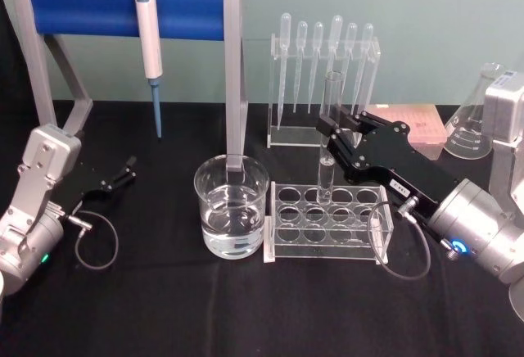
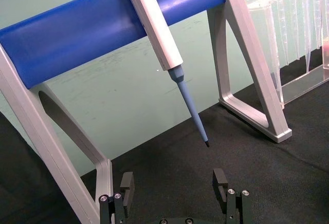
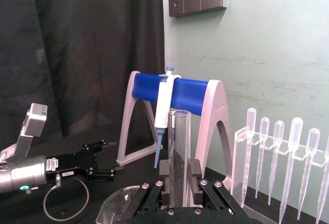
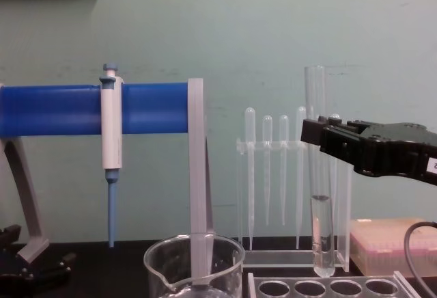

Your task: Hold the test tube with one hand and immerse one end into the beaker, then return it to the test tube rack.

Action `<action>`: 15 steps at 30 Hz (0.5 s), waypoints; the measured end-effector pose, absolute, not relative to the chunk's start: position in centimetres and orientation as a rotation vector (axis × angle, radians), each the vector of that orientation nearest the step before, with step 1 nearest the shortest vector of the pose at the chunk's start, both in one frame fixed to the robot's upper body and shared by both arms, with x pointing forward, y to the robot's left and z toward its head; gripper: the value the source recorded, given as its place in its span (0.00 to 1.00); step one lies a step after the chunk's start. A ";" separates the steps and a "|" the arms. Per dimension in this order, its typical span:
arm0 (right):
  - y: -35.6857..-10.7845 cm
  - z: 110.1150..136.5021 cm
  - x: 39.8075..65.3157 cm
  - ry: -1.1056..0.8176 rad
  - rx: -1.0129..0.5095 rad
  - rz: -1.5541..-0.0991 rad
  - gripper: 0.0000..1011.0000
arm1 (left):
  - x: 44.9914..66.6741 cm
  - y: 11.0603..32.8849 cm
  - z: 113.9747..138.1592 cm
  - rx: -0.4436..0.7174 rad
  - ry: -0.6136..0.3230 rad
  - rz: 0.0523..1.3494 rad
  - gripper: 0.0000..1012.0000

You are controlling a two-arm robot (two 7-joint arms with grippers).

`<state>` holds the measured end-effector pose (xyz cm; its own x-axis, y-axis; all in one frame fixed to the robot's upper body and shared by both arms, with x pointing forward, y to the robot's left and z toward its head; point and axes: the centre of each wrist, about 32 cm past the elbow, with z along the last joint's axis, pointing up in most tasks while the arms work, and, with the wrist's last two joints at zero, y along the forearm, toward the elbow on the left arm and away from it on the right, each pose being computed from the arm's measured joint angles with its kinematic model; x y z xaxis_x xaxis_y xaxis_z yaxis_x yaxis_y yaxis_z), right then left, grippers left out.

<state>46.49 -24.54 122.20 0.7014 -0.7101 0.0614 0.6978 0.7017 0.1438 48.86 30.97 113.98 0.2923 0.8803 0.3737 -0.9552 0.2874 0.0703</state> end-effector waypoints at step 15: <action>-24.3 122.5 46.3 -0.123 0.121 -0.788 0.22 | 48.9 31.0 114.0 0.304 -0.285 1.248 0.99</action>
